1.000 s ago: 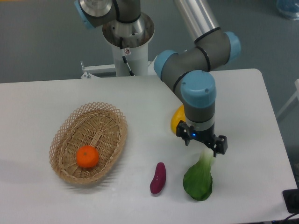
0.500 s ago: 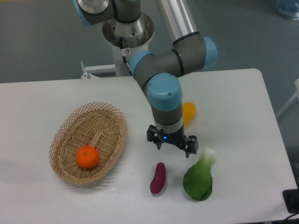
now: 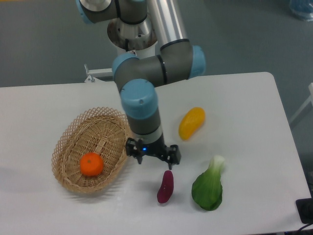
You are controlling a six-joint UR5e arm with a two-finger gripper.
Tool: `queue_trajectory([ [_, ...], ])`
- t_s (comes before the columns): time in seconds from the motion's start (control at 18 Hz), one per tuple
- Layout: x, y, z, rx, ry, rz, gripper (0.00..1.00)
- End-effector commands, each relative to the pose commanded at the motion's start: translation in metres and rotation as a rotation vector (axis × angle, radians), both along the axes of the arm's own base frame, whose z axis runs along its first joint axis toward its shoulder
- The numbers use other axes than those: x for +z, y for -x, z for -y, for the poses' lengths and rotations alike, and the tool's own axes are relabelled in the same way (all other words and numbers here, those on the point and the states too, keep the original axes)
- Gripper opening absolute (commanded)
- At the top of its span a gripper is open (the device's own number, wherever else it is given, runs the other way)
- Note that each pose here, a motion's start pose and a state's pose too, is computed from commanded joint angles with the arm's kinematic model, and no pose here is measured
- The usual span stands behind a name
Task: Pick up the orange from the basket
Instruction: 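Move the gripper over the wicker basket above the orange, then lower the gripper onto the orange inside the basket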
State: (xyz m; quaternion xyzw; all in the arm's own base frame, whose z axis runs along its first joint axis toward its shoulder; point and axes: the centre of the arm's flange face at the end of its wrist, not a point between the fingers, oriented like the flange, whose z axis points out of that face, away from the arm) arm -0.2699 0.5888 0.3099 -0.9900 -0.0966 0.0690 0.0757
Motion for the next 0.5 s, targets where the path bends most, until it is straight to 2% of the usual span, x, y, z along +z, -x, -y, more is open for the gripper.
queue_trajectory([
  [0.17,-0.005,-0.029,-0.007,-0.028,-0.013,0.041,1.0],
  [0.39,-0.016,-0.068,-0.019,0.012,-0.018,0.092,1.0],
  [0.5,-0.03,-0.087,-0.016,-0.008,0.009,0.106,1.0],
])
